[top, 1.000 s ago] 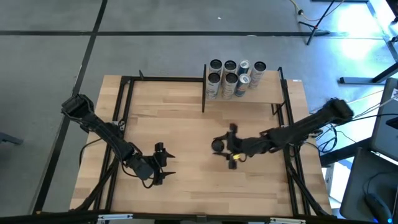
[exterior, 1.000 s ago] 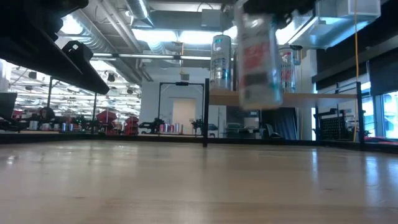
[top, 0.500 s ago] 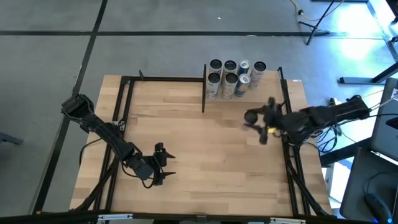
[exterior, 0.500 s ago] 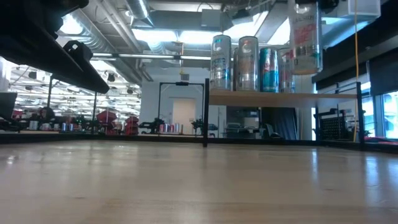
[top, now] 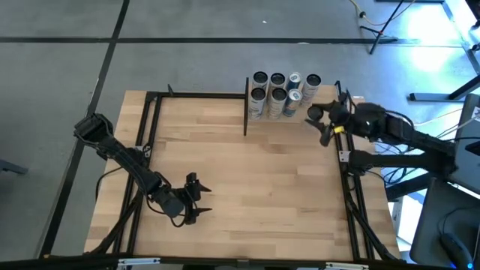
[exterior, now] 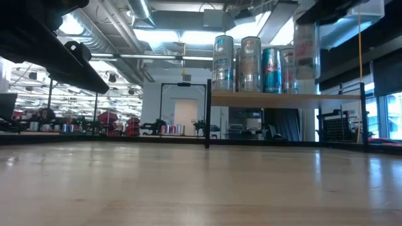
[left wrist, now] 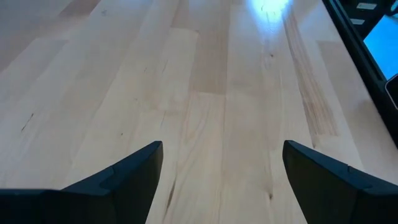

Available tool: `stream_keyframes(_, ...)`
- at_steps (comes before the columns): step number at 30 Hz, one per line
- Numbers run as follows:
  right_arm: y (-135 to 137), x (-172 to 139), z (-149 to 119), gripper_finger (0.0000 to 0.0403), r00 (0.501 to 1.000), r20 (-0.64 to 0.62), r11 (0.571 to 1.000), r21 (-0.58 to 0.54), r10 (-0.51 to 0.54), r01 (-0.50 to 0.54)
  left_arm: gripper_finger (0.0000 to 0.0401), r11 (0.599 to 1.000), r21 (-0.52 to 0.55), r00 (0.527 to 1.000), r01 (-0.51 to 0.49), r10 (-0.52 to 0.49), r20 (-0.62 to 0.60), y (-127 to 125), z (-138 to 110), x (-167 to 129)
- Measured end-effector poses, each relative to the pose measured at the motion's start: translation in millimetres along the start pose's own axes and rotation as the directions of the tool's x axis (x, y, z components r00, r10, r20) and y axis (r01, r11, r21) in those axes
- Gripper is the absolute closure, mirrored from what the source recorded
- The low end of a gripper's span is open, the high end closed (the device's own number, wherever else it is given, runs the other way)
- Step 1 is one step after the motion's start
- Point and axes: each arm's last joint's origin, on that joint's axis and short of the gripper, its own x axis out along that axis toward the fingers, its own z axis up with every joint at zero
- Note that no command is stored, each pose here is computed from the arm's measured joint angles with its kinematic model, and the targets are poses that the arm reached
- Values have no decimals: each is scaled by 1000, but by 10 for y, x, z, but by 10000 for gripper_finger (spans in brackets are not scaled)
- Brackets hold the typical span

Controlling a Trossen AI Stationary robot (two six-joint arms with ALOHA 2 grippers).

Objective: Place canned beverage on shelf
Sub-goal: Put the white pink soda can aligned with the other white pink soda can on the shelf

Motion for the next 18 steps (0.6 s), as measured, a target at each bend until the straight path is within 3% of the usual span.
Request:
stream_keyframes(5,-214,72,9,182,999,32,1000,18,-8,8,89,1000,-3,1000,-1,1,4,0,5,1)
stream_keyframes(18,-625,277,-162,182,998,-66,993,119,-19,27,89,999,31,999,-31,30,24,8,11,1)
